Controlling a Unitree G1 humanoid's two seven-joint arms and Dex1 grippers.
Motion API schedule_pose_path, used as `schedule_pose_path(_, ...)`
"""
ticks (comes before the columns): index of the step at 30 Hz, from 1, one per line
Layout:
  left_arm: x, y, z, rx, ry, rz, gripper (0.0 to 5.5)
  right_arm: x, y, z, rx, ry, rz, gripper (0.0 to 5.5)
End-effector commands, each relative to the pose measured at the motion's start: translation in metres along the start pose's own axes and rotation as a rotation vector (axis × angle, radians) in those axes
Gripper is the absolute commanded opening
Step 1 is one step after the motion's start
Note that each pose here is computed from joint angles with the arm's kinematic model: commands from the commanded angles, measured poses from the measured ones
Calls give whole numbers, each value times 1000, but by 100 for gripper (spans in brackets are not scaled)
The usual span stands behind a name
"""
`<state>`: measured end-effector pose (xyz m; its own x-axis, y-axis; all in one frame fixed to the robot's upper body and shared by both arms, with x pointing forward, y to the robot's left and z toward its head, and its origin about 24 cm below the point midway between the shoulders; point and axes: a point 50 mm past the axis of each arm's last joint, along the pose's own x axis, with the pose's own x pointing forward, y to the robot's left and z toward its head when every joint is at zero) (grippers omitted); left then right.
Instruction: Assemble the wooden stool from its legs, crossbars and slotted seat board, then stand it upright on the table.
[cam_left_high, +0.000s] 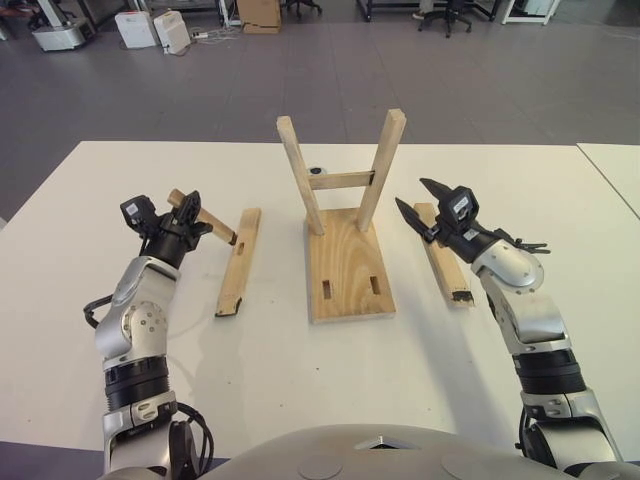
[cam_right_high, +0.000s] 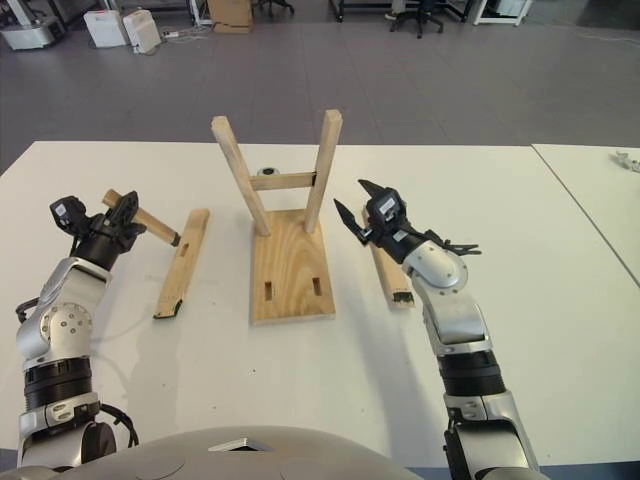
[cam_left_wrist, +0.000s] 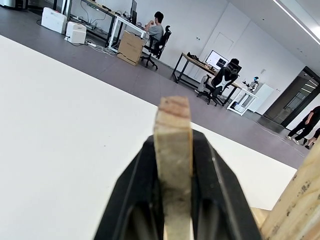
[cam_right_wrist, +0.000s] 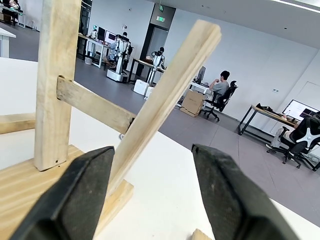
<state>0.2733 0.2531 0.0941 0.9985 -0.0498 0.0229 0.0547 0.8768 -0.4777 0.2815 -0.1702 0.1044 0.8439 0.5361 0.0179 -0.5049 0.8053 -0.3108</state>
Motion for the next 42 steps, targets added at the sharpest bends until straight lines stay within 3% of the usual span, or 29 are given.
schedule_pose_path(1,3,-4,-12,-3,38,1,40,2,2,0,0,-5,1,288)
schedule_pose_path(12,-16,21,-34,90,125,139,40,4,2,-5,-2,0,-6,288)
schedule_pose_path(17,-44,42,-61,204,318,236,40,4,-1,-4,-26,-3,-17,288)
schedule_pose_path(23,-43,47,-68,408,445,233,40,8,-6,1,-79,-14,-16,288)
schedule_pose_path(30,-92,57,-130,347,649,282,40,7,-3,0,-110,-13,-11,288)
schedule_pose_path(36,-33,24,-57,455,254,91,40,12,-5,2,-119,-20,-18,288)
schedule_pose_path(37,-28,19,-48,488,234,54,77,13,-5,2,-120,-21,-20,288)
schedule_pose_path(42,-31,21,-23,574,291,16,156,13,-3,-1,-124,-17,-40,288)
